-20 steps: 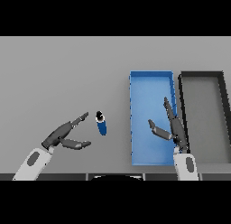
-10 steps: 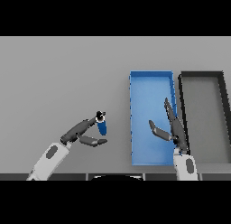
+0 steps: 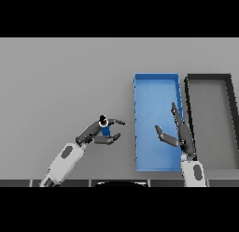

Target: Pick up the blue pipe and place it into the blue bin.

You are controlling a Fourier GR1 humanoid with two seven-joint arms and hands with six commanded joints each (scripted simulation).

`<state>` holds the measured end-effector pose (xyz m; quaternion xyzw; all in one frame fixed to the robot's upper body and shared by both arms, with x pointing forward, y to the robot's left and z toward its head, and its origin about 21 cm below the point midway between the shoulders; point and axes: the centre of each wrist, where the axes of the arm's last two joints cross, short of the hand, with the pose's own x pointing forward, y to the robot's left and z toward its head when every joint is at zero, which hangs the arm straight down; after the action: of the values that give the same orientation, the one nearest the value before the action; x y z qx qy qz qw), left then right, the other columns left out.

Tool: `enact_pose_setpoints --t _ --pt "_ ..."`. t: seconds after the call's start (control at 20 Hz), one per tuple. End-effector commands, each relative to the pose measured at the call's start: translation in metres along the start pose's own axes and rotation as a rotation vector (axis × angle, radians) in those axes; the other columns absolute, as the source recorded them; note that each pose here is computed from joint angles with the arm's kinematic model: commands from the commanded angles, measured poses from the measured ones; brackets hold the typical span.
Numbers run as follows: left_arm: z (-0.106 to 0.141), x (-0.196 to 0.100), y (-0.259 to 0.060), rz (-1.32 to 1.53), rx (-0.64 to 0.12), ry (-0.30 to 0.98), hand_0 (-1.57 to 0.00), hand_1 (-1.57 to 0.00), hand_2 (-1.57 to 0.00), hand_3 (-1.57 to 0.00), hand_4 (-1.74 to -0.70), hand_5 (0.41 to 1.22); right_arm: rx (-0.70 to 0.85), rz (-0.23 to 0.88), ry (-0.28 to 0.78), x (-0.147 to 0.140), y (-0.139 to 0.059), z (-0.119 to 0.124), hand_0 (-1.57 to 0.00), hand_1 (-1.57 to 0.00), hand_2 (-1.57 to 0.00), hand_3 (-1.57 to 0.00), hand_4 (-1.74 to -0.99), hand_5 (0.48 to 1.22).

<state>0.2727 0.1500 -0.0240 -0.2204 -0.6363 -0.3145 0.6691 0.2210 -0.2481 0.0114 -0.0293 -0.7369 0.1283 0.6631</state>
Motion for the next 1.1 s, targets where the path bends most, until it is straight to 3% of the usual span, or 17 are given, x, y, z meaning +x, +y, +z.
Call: enact_pose_setpoints --t 0.0,0.15,0.35,0.7,1.05 --pt "0.0 0.0 0.002 0.017 0.023 -0.005 -0.44 -0.59 -0.7 -0.72 -1.35 0.828 -0.002 0.0 0.004 -0.003 0.003 0.0 0.0 0.0 0.0 0.0 -1.259 0.602" --pt "-0.002 -0.001 -0.01 0.034 0.04 -0.019 -0.99 -1.07 -1.12 -1.1 -1.53 1.02 -0.004 -0.003 -0.008 -0.003 0.005 -0.003 0.0 0.0 0.0 0.0 -1.262 0.611" --pt "-0.002 0.0 -0.015 -0.023 0.054 -0.062 -1.33 -1.37 -1.39 -1.31 -1.65 1.139 0.002 0.008 -0.021 -0.001 -0.001 -0.002 0.0 0.0 0.0 0.0 -1.255 0.616" --pt "-0.009 0.04 -0.027 -0.023 0.011 -0.275 -1.52 -1.53 -1.53 -1.43 -1.71 1.204 0.002 0.028 0.0 -0.001 0.0 -0.003 0.0 0.0 0.0 0.0 -1.239 0.629" --pt "-0.016 0.081 -0.026 -0.054 -0.057 -0.283 -1.56 -1.56 -1.56 -1.45 -1.73 1.217 0.002 0.041 -0.016 -0.001 -0.002 -0.001 0.0 0.0 0.0 0.0 -1.208 0.64"
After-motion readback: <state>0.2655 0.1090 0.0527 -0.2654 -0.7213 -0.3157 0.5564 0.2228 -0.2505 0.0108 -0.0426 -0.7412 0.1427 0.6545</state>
